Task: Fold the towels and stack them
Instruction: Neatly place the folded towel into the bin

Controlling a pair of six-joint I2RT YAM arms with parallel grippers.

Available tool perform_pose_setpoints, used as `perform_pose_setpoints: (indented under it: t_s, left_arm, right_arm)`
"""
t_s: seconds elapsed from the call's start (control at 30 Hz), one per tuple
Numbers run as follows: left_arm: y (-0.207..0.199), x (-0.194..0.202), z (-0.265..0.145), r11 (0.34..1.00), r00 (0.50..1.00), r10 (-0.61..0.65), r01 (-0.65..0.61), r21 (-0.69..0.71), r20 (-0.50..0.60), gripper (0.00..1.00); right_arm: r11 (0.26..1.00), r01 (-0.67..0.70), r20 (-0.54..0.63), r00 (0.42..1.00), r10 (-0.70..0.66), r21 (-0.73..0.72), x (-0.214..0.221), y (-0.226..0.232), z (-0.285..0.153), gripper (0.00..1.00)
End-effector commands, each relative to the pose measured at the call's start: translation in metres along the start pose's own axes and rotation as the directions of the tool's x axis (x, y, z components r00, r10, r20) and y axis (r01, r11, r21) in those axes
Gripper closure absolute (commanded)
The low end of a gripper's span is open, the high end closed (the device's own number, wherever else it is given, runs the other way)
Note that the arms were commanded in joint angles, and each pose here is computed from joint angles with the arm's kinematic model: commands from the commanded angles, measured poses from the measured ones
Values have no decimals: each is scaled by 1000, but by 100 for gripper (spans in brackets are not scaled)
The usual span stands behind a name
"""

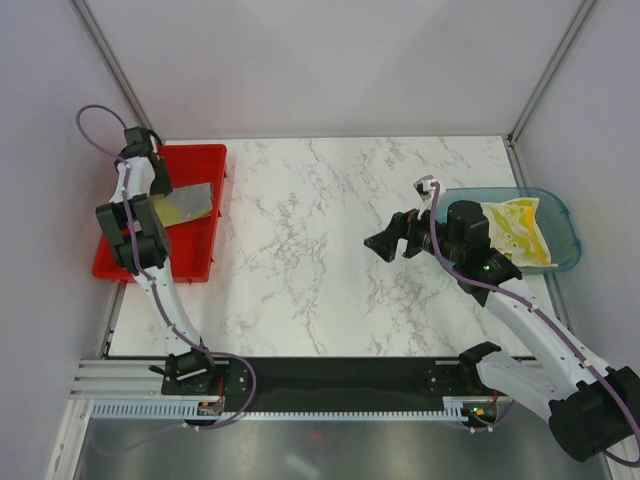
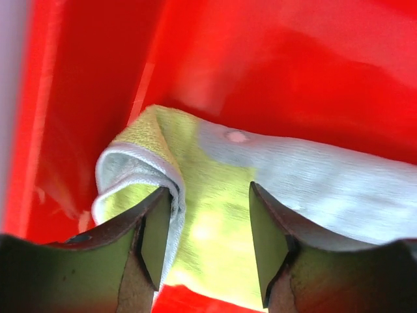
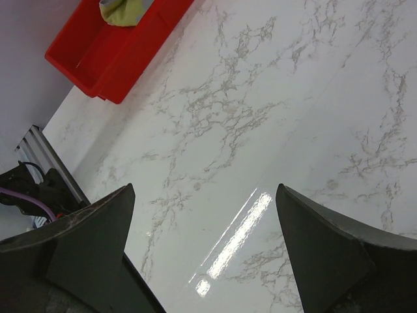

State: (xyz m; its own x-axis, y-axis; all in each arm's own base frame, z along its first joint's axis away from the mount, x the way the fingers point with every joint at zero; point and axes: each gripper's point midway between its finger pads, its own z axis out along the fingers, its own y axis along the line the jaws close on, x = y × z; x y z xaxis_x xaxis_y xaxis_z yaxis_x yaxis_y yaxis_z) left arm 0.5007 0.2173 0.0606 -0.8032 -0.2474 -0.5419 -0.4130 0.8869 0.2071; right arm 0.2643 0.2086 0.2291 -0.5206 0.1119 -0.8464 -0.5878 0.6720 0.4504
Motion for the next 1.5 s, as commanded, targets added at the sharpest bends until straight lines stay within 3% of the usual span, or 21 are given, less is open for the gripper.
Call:
perform_pose_setpoints:
  t_s: [0.0, 0.27, 0.4, 0.5, 0.63, 0.73, 0.9, 0.97, 1.13, 1.2, 1.47]
  left_arm:
    - [-15, -69, -58, 996, 975, -78, 69, 49, 209, 41]
    - [-38, -108, -117, 984, 925, -39, 101, -147, 377, 31]
    - [-47, -116, -132, 986, 910, -50, 111, -125, 411, 27]
    - [-58, -94, -120, 992, 929, -76, 108, -71, 362, 30]
    - [-94, -58, -96, 994, 962, -94, 74, 84, 256, 41]
    - [-105, -29, -76, 990, 979, -101, 81, 115, 178, 48]
    - [-101, 5, -63, 987, 988, -130, 121, 106, 86, 48]
    - [-96, 10, -69, 983, 984, -165, 157, 100, 74, 41]
    - [-88, 28, -70, 972, 979, -206, 203, 116, 11, 46]
    - [-85, 42, -60, 976, 983, -184, 186, 110, -26, 53]
    - [-87, 65, -53, 972, 981, -176, 187, 146, -82, 57]
  right_arm:
    - [999, 33, 43, 999, -32, -8, -13, 4, 0, 2]
    - [1000, 26, 38, 999, -26, -3, -12, 3, 0, 2]
    - [1000, 15, 21, 1000, -15, 10, -7, 0, 0, 2]
    - [1000, 6, 14, 1000, -6, 28, -3, -4, 0, 2]
    - [999, -1, 0, 1000, 1, 34, -5, -4, 0, 2]
    - [999, 7, -17, 1000, -7, 48, -9, -3, -2, 2]
    - [998, 9, 1, 1000, -9, 64, -28, 3, -9, 2]
    - [997, -2, 17, 1000, 0, 83, -33, 3, -12, 2]
    - [985, -24, 72, 997, 12, 173, -47, -5, -24, 2]
    - [984, -28, 91, 996, 12, 175, -56, 0, -30, 2]
    - [986, -60, 171, 985, 33, 156, -77, 20, -55, 2]
